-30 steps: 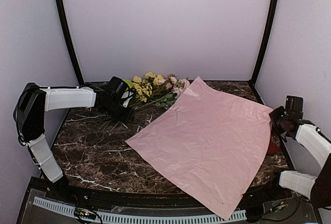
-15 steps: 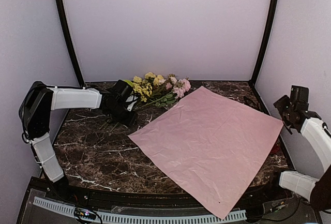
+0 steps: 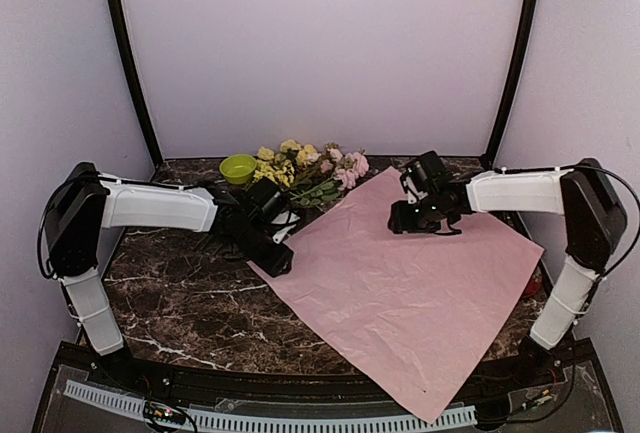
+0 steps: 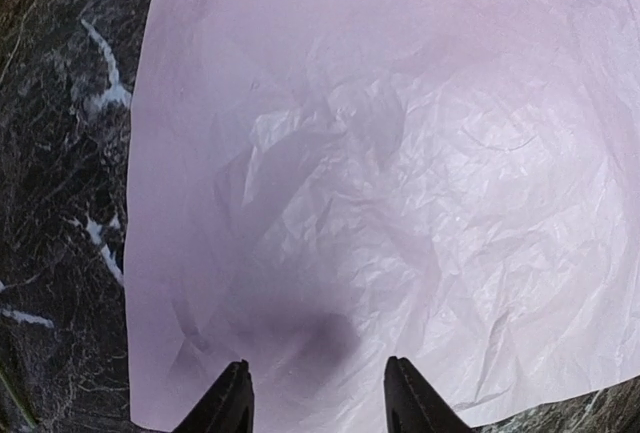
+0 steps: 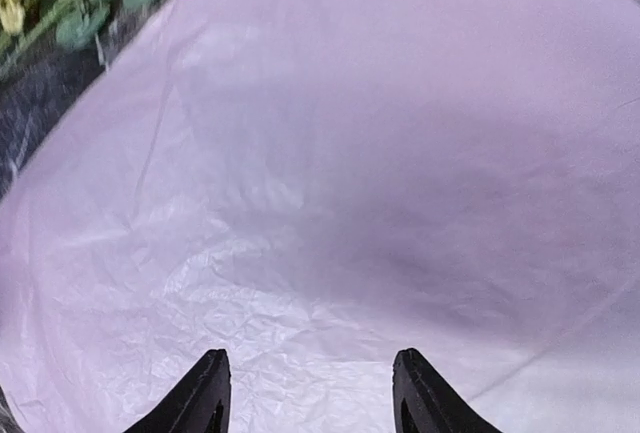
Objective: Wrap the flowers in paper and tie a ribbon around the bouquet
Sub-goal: Move the flattened wrapping paper to the center of the board, then pick up the fake flower from the center of the board.
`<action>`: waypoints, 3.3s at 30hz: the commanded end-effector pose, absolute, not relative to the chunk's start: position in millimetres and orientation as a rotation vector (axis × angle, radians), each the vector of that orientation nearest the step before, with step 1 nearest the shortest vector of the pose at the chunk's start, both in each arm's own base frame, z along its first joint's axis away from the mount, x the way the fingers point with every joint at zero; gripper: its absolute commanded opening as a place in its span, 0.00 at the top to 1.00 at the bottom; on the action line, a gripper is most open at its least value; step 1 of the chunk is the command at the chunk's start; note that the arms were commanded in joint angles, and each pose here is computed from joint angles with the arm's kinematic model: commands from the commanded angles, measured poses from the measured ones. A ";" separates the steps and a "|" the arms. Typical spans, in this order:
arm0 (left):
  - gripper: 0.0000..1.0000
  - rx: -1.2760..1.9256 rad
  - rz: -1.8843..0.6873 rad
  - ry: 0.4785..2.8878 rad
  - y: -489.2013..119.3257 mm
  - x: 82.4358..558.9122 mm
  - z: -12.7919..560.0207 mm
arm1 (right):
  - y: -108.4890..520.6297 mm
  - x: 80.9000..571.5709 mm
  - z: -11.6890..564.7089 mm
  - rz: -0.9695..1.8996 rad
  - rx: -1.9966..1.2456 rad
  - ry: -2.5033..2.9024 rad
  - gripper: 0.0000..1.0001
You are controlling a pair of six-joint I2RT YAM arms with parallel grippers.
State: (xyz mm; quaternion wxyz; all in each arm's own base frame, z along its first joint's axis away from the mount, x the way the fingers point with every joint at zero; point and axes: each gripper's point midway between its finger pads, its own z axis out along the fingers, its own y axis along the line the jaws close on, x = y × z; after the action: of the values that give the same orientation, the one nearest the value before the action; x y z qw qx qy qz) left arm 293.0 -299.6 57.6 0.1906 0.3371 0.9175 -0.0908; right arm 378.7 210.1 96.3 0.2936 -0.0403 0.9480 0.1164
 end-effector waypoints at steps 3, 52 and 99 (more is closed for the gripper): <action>0.54 0.961 -0.141 2.701 -273.0 280.5 12.8 | 253.3 361.7 38.1 0.380 -0.253 2.693 0.45; 0.80 0.416 0.010 2.611 -141.9 504.4 52.3 | 268.4 363.9 132.9 0.493 -0.231 2.387 0.39; 1.00 0.578 -0.543 1.693 -246.2 385.9 328.5 | 334.3 337.3 246.4 0.842 -0.529 2.057 0.37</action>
State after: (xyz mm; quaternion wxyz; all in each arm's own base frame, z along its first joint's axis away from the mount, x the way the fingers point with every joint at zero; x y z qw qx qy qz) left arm 444.3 -175.6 265.1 0.5254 0.1946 0.8270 -0.0465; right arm 355.5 283.0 144.2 0.3314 -0.1267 0.9097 0.2159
